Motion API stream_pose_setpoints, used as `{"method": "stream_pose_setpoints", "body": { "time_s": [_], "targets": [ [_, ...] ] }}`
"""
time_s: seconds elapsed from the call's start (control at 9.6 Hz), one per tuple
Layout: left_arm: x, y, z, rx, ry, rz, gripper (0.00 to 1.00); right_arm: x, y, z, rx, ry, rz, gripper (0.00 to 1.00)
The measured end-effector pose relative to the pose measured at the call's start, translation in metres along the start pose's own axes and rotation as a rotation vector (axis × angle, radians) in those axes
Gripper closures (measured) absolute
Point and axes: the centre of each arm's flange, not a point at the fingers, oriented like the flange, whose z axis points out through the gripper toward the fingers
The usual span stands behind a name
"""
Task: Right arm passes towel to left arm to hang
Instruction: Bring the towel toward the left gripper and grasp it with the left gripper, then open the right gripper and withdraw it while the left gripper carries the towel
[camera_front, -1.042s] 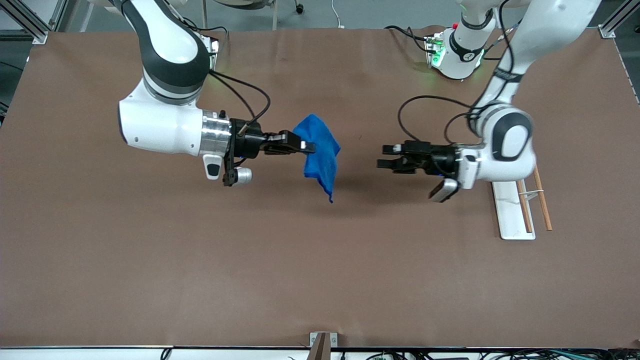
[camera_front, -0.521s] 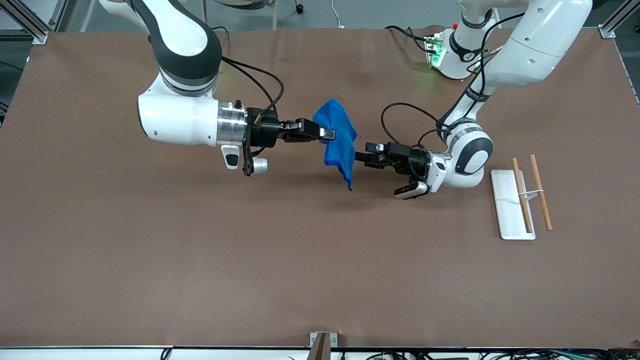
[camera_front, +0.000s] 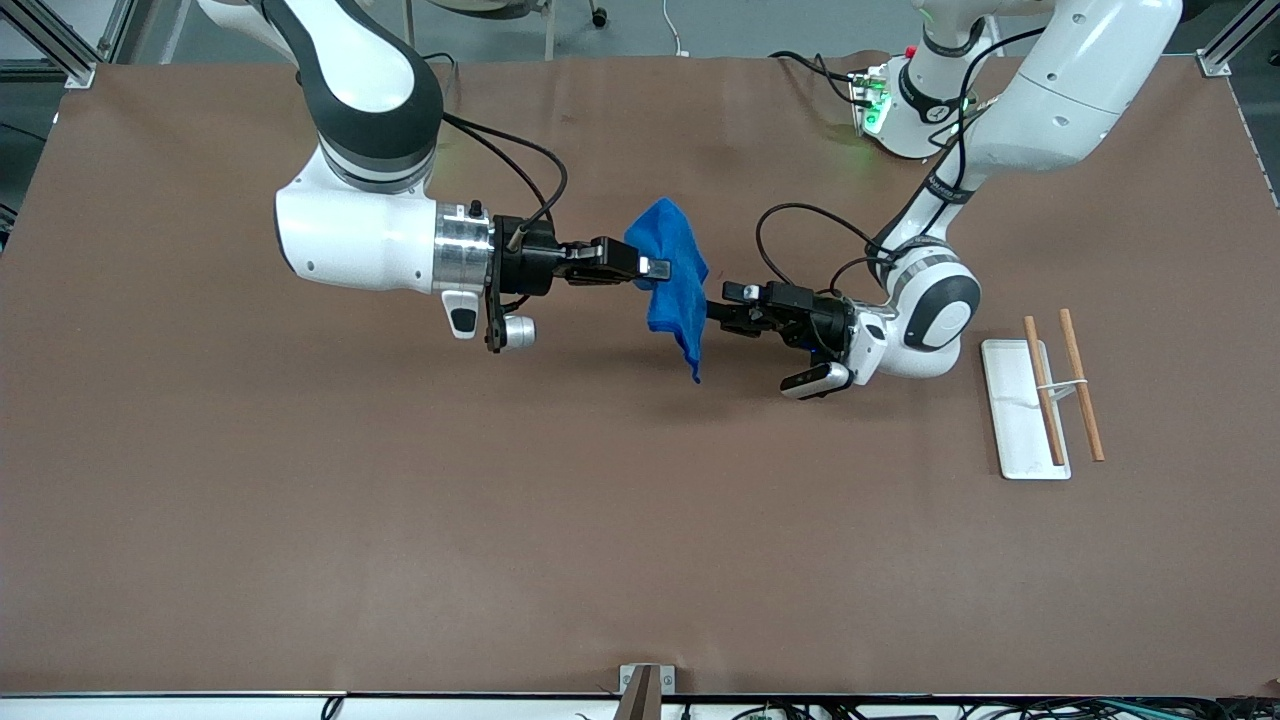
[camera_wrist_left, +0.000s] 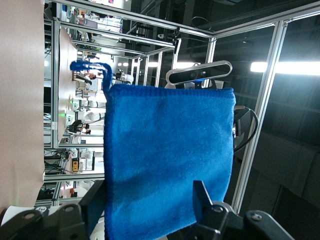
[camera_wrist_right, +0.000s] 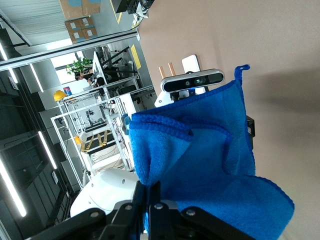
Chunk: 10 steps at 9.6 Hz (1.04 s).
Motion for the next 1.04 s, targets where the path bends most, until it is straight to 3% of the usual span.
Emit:
{"method": "stream_pose_setpoints", "body": {
  "time_s": [0.31, 0.52, 1.04],
  "targets": [
    [0.005, -0.003, 0.007, -0.031, 0.015, -0.004, 0.34, -0.011, -0.007, 0.014, 0.049, 0.017, 0.028, 0.95],
    [0.006, -0.001, 0.011, -0.037, 0.012, 0.001, 0.4, -0.015, -0.009, 0.02, 0.049, 0.018, 0.028, 0.95],
    [0.013, 0.012, -0.001, -0.07, 0.017, 0.023, 0.7, -0.014, -0.008, 0.02, 0.05, 0.021, 0.029, 0.95]
  ]
}}
